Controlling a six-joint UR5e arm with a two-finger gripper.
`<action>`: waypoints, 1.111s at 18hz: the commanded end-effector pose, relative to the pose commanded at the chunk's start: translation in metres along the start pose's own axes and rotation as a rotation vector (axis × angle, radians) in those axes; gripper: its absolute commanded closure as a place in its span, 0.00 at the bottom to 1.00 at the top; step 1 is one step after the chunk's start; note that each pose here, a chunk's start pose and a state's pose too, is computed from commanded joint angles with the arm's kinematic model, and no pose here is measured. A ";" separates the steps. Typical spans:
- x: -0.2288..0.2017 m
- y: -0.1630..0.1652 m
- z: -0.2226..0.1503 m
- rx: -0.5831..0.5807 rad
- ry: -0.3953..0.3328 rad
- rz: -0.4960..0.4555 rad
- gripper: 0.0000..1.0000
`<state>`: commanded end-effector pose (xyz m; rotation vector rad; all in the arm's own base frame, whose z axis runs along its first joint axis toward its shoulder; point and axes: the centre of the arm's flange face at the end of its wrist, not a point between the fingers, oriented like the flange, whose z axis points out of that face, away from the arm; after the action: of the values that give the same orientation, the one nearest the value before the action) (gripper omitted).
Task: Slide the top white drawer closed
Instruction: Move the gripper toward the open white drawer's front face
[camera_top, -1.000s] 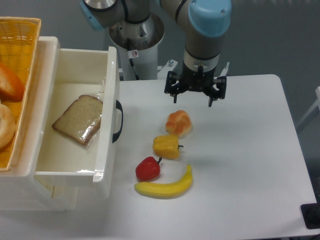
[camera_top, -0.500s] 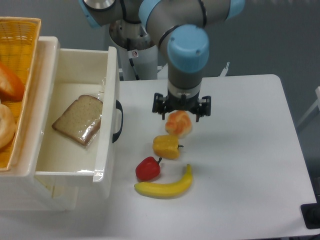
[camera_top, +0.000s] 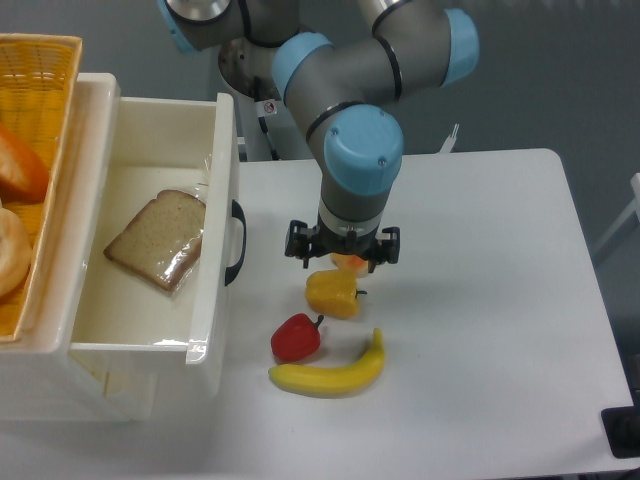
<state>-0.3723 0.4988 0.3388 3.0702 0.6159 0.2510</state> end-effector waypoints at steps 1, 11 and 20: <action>-0.002 -0.002 0.005 -0.006 0.008 0.000 0.00; -0.003 -0.006 0.036 -0.022 0.104 0.007 0.00; 0.002 0.004 0.054 -0.051 0.131 0.009 0.00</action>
<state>-0.3608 0.4970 0.2862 3.0260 0.5894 0.4633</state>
